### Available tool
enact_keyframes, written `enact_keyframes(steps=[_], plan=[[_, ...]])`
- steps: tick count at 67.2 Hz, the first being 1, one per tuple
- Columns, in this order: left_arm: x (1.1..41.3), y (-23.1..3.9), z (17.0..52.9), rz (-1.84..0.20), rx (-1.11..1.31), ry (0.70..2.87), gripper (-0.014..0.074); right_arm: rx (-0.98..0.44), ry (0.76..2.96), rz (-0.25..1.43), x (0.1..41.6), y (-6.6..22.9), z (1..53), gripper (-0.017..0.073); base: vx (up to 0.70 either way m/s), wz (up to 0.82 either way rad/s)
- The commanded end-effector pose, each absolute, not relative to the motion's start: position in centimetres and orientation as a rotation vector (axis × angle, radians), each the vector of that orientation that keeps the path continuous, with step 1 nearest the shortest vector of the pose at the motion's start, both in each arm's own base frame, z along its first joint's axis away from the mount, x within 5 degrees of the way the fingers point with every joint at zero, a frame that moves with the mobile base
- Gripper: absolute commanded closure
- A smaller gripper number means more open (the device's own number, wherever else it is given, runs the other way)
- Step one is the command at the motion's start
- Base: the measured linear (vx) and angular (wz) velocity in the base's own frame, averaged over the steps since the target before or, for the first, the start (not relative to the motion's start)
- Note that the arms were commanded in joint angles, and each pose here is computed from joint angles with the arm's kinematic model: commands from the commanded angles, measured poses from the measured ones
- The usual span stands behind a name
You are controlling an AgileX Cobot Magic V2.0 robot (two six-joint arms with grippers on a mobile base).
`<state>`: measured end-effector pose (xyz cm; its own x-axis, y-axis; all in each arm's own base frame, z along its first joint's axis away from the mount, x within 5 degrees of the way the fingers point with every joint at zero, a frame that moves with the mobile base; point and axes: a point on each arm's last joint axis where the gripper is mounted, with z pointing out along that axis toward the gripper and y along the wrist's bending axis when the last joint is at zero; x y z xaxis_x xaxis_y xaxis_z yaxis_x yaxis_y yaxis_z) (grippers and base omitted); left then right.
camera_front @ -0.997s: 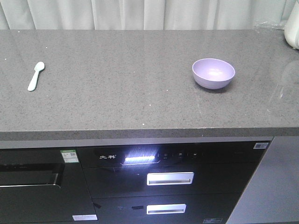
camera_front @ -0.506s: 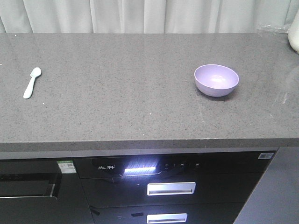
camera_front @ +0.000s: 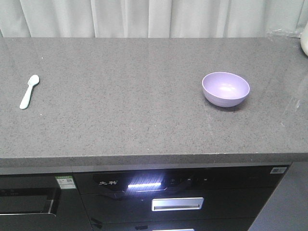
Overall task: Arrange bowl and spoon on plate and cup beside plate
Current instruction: 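Drive up to the counter edge and stop facing the countertop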
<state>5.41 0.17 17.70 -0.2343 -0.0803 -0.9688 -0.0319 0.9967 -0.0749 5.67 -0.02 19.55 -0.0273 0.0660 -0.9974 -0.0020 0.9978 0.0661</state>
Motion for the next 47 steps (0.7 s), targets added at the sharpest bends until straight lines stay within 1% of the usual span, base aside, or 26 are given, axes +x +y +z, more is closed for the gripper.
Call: enact_keyframes(steps=[1,47], plan=[[5.43,0.09,18.68,-0.063,-0.077,1.716,0.06,0.03,1.517,0.048,5.6,0.05,20.15,0.0562,0.06,0.0],[5.43,0.09,18.68,-0.063,-0.077,1.716,0.06,0.03,1.517,0.048,5.6,0.05,20.15,0.0562,0.07,-0.01]])
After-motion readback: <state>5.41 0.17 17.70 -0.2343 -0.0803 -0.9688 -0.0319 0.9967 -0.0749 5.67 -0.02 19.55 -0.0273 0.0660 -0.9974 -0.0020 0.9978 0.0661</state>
